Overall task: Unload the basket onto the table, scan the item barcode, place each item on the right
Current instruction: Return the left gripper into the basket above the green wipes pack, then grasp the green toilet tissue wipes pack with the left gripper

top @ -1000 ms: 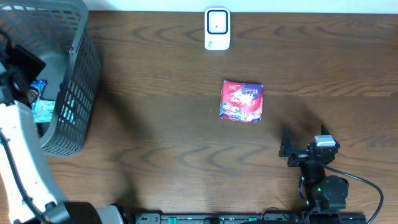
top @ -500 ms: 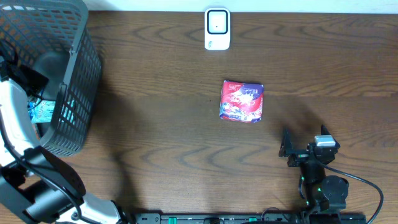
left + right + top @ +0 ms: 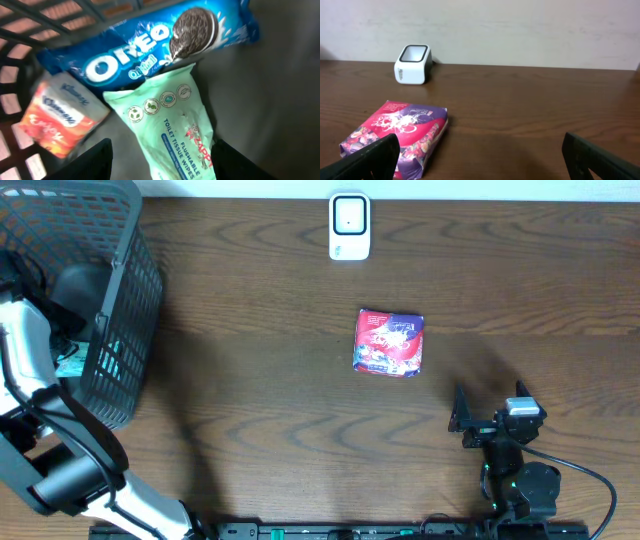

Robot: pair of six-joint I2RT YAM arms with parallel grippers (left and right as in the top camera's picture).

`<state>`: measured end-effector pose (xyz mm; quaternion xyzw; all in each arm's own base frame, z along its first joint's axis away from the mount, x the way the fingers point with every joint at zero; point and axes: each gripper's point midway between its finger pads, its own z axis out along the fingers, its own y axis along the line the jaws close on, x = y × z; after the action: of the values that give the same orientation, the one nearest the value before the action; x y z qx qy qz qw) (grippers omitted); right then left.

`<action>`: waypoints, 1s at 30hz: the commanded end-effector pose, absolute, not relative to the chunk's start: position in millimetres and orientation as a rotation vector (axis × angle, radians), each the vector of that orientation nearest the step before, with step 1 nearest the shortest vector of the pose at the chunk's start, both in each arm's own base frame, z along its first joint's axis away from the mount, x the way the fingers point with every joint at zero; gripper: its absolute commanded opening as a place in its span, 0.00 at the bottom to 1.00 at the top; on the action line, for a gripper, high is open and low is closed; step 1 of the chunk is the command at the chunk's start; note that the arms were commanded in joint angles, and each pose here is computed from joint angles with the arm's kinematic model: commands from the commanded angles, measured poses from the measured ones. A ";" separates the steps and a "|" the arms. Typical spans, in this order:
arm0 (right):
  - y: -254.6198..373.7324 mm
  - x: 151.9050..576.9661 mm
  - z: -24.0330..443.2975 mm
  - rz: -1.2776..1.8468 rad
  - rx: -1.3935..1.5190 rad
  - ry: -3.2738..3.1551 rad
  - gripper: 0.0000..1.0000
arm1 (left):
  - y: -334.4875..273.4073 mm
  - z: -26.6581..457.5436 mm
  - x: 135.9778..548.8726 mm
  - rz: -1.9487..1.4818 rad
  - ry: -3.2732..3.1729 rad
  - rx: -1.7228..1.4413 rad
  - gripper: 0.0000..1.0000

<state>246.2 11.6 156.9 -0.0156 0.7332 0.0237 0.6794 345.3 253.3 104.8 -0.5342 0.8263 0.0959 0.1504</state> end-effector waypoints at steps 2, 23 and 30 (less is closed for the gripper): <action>11.4 246.0 156.4 0.059 -0.026 1.647 0.99 | 243.4 84.4 350.3 0.305 2.438 -1.524 0.63; 11.4 246.0 156.4 0.060 -0.026 1.647 0.99 | 230.3 27.5 340.0 0.406 2.542 -1.634 0.63; 11.4 246.0 156.4 0.060 -0.026 1.647 0.99 | 229.8 27.4 339.1 0.407 2.552 -1.628 0.52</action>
<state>246.2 11.6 156.9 -0.0156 0.7332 0.0237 0.6794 345.1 230.4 41.3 -0.5327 0.8339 0.1287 0.0651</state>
